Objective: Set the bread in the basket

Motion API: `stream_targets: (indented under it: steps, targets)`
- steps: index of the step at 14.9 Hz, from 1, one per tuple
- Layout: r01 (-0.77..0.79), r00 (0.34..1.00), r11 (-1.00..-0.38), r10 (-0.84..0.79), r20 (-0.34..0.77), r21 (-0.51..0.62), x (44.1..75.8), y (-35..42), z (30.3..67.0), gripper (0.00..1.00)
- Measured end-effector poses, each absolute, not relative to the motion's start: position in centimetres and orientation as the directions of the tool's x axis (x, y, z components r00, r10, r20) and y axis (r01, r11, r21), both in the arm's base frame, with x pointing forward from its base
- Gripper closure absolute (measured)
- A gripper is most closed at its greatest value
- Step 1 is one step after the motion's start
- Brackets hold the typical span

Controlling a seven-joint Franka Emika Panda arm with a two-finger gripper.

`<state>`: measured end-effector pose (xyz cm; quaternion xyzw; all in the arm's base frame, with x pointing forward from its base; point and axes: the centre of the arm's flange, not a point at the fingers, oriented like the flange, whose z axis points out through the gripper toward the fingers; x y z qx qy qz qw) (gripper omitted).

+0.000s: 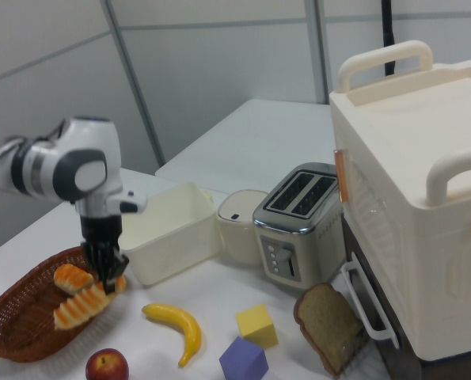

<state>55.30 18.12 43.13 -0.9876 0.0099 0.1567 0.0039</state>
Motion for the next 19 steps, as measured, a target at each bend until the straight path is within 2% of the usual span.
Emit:
stream_targets:
  steps: [3, 7, 8, 10, 13, 15, 16, 19]
  targets:
    - [-0.054, 0.966, -0.998, -0.042, -0.255, -0.041, 56.1, 18.5, 48.1, 0.88]
    - [-0.171, 0.966, -0.985, -0.159, -0.202, -0.039, 55.5, 24.2, 48.6, 0.89]
    - [-0.184, 0.966, -0.982, -0.172, -0.195, -0.041, 55.3, 25.1, 48.5, 0.84]
    - [-0.197, 0.964, -0.979, -0.186, -0.189, -0.044, 55.1, 26.4, 48.5, 0.67]
    - [-0.199, 0.967, -0.978, -0.186, -0.177, -0.057, 54.9, 27.7, 49.4, 0.34]
    - [-0.202, 0.967, -0.978, -0.189, -0.171, -0.061, 55.0, 27.7, 49.8, 0.04]
    - [-0.203, 0.967, -0.978, -0.191, -0.170, -0.056, 55.1, 27.4, 49.8, 0.00]
    - [-0.204, 0.969, -0.979, -0.202, -0.145, -0.001, 55.7, 25.0, 51.3, 0.00]
